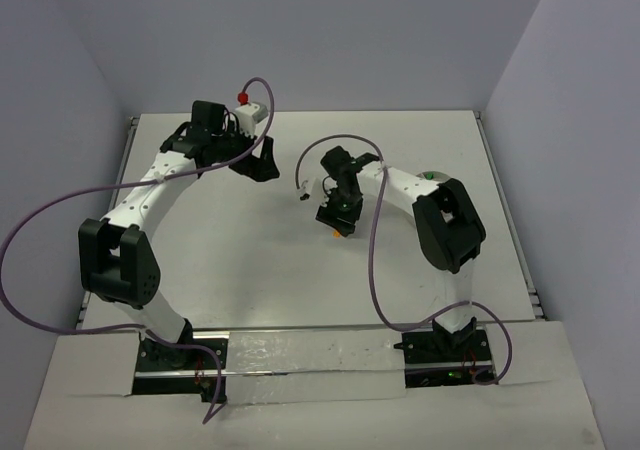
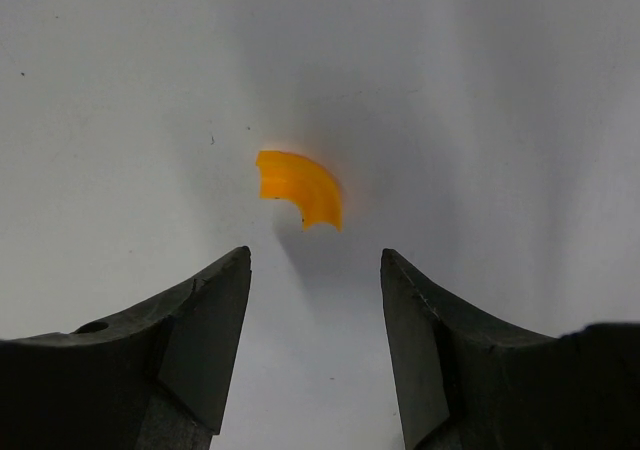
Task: Sort the legos into containers by color
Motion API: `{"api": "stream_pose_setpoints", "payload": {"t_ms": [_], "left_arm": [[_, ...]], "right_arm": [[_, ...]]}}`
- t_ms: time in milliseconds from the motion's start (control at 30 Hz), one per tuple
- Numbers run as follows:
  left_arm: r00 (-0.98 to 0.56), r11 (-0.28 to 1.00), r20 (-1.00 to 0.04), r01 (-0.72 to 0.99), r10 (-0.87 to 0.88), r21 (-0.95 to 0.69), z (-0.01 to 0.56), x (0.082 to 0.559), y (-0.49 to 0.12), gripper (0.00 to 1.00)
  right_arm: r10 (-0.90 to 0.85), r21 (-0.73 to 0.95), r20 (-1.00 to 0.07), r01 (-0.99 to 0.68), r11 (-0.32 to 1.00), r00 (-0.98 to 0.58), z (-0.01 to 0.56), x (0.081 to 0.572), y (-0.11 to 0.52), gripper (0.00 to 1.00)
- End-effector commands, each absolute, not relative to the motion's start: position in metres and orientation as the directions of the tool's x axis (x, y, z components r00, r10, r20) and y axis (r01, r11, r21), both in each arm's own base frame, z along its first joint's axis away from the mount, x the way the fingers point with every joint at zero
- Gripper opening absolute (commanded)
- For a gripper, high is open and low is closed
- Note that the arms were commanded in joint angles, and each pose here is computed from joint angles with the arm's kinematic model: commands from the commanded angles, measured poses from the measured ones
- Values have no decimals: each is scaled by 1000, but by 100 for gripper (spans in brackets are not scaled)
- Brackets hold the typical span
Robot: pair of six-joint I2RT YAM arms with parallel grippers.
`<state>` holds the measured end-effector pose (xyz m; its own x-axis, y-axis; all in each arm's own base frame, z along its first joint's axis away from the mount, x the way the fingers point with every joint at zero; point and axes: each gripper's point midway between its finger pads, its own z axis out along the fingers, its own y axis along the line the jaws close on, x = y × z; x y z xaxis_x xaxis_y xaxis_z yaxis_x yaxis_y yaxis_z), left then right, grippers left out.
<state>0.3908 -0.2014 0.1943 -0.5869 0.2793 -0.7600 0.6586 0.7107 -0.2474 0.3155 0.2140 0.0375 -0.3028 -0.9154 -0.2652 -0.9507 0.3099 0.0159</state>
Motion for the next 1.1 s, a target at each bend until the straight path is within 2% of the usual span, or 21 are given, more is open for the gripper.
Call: {"api": "stream_pose_setpoints", "payload": {"t_ms": [0,400,1067], "left_arm": [[-538,706,-799,675,271,-215,220,399,-199,99],[-543,713,-794,668,272,-213,217,404,-199,99],[-556,717,-788,660,265,-225,211,406,-200,99]], "right_arm": [[-926,-10,-284,-965,263,-249,37,327,219,62],[-924,-28,-284,-961,275,-256,19,337,222,59],[-917,-4,-284,-956,294,-281,19,326,221,30]]}}
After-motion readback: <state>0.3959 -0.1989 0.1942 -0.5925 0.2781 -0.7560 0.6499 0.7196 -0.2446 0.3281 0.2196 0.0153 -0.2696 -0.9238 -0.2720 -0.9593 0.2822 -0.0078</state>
